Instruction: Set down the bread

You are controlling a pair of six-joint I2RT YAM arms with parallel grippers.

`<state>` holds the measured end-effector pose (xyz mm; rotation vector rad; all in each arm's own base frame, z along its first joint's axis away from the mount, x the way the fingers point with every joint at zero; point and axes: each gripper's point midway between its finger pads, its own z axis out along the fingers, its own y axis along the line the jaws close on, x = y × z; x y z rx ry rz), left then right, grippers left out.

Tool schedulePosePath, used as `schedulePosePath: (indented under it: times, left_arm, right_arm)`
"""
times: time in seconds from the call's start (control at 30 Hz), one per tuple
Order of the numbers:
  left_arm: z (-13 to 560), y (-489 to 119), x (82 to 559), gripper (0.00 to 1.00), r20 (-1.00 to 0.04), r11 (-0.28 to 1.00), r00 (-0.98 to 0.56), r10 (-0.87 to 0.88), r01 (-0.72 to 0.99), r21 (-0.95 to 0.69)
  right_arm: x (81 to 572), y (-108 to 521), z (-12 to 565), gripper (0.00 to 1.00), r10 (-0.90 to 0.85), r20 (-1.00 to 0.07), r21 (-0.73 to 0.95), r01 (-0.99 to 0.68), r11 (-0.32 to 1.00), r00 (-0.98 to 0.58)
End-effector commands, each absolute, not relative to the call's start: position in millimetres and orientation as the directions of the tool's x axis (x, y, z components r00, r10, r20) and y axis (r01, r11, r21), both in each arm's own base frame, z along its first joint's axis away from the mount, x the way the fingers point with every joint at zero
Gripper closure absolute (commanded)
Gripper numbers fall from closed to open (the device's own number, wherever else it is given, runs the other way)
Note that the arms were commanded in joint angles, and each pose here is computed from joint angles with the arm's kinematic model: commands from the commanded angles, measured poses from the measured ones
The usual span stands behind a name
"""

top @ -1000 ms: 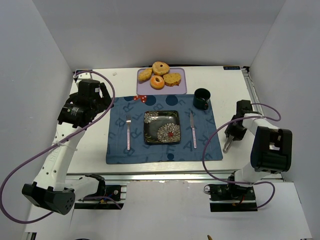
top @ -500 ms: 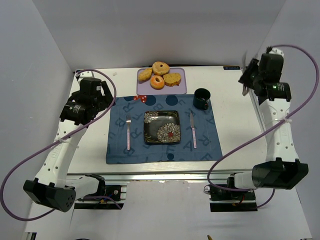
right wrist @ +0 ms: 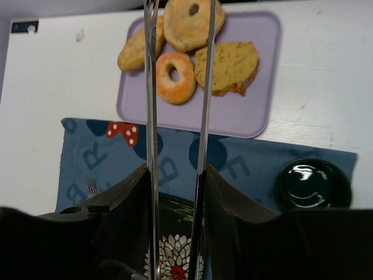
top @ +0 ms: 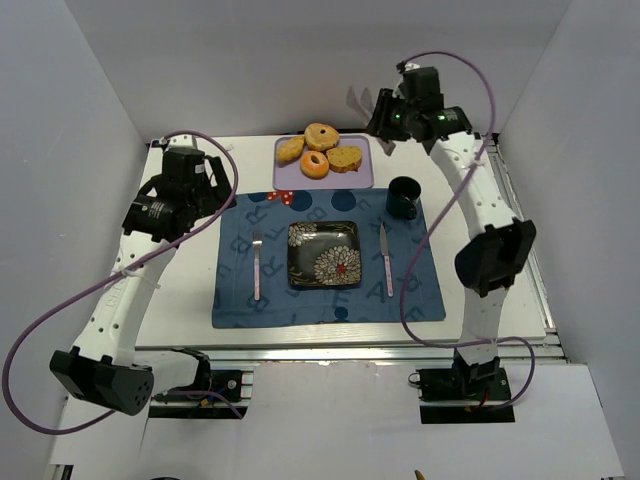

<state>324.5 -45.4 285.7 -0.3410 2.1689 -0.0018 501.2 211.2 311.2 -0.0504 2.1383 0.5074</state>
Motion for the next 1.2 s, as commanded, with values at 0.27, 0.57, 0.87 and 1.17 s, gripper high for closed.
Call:
schedulePosePath:
  times: [0.27, 0.57, 0.87, 1.17]
  left_arm:
    - [305, -38, 318, 0.02, -0.825, 0.970, -0.529, -0.197, -0.227, -0.087]
    - [298, -34, 321, 0.02, -0.815, 0.971, -0.554, -0.168, -0.234, -0.041]
    - [292, -30, 322, 0.02, -0.801, 0.969, -0.580, -0.151, -0.248, -0.003]
    - [293, -29, 323, 0.02, -0.804, 0.967, -0.574, -0.155, -0.256, -0.004]
  right_arm:
    - [536, 240, 260, 0.52, 0.183, -0.757, 0.393, -0.213, 0.894, -0.627]
    - [543, 232, 200, 0.52, 0.134, -0.714, 0.328, -0.159, 0.931, -0.688]
    - [549, 212, 161, 0.52, 0.107, -0.687, 0.282, -0.127, 0.951, -0.719]
    - [544, 203, 129, 0.52, 0.100, -0.624, 0.324, -0.141, 0.935, -0.775]
